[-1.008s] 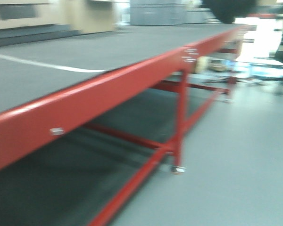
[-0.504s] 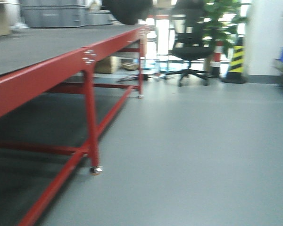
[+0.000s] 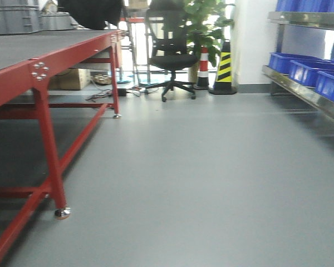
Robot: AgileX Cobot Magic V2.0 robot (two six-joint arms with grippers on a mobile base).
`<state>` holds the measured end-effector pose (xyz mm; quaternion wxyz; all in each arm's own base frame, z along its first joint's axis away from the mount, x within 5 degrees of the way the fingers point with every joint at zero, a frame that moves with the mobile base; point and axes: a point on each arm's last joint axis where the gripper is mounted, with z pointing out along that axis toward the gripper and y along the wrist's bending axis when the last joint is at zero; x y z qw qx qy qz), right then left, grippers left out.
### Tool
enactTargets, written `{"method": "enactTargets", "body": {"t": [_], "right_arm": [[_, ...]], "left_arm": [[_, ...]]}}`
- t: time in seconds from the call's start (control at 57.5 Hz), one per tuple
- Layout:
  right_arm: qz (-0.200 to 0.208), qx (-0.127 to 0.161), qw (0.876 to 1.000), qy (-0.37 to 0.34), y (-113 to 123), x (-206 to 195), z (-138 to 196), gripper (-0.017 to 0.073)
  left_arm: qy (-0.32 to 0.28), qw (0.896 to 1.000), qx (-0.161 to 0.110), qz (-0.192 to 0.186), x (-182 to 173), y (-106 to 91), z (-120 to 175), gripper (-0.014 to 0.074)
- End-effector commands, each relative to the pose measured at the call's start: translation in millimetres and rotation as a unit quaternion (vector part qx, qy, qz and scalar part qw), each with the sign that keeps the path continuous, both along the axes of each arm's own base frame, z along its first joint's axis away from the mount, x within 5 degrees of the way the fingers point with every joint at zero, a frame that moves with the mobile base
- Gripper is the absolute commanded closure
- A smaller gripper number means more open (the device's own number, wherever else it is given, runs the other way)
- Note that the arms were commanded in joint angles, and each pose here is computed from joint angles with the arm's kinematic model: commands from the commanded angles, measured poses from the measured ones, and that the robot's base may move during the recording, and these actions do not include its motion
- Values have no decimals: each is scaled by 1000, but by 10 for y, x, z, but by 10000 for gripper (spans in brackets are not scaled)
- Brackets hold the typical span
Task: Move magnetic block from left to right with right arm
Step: 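Drive forward toward the office chair while holding the cube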
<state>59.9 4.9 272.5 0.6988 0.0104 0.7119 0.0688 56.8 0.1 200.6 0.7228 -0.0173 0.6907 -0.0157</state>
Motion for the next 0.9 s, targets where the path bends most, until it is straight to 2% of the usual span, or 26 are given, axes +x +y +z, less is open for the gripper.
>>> {"method": "enactTargets", "body": {"t": [0.0,0.886], "right_arm": [[-3,-5,999,-53,-3,-9,165,325],[-3,-5,999,-53,-3,-9,165,325]], "left_arm": [[-42,999,-5,2,-13,4,55,720],[-42,999,-5,2,-13,4,55,720]]}}
